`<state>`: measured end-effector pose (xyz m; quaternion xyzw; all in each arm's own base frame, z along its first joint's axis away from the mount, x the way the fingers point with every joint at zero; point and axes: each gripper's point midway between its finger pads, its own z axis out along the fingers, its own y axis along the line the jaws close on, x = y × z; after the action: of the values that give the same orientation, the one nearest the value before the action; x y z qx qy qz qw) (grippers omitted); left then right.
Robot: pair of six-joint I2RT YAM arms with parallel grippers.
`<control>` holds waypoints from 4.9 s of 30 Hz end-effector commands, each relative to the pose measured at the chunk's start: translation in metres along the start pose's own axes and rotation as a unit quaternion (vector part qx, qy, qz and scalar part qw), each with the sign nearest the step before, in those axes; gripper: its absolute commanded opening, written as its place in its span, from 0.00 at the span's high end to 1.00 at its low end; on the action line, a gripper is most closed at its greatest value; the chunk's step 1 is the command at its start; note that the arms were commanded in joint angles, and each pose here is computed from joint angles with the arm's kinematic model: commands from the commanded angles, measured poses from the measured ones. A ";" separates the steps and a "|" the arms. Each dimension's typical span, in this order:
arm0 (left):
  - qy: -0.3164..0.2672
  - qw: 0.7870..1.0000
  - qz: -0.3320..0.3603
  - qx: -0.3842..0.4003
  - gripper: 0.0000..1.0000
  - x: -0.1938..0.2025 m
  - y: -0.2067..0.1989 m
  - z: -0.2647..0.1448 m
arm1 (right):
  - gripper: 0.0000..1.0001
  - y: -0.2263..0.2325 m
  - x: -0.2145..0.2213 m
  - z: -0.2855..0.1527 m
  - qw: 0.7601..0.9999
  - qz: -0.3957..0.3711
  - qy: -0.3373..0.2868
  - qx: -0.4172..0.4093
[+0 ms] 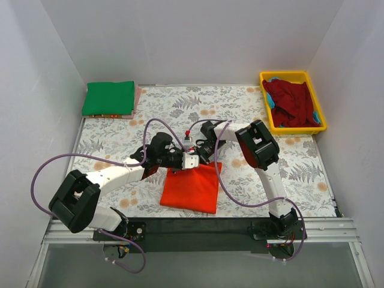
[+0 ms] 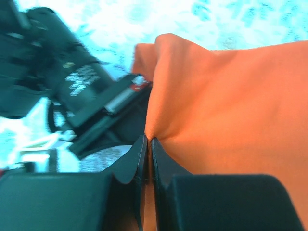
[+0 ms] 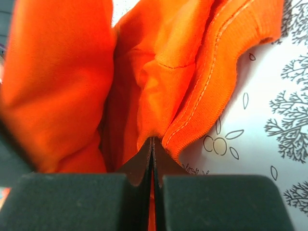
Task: Fold and stack the t-shirts
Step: Fold the tshirt
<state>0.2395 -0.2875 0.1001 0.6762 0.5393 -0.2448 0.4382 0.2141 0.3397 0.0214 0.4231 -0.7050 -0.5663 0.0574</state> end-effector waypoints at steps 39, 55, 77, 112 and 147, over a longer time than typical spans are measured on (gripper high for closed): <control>-0.050 0.974 0.159 -0.154 1.00 -0.007 0.039 0.000 | 0.54 0.023 -0.108 -0.154 0.939 -0.161 -0.032 0.301; -0.046 0.934 -0.334 -0.121 0.63 -0.002 0.079 -0.072 | 0.51 0.057 -0.030 -0.173 0.972 -0.016 -0.165 0.164; 0.058 0.753 -0.645 -0.120 0.58 0.082 0.029 -0.061 | 0.52 0.004 0.002 -0.130 0.955 0.095 -0.129 0.251; 0.023 0.760 -0.616 -0.206 1.00 0.101 0.077 -0.090 | 0.99 0.003 -0.002 -0.163 0.935 0.062 -0.135 0.323; 0.020 0.687 -0.720 -0.095 0.54 0.100 0.015 -0.082 | 0.52 0.011 0.012 -0.132 0.956 0.112 -0.150 0.227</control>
<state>0.2854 -0.1580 0.0651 0.0428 0.8937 -0.3950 0.2084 0.2933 0.2267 0.0827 0.2634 -0.8633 -0.4122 -0.1239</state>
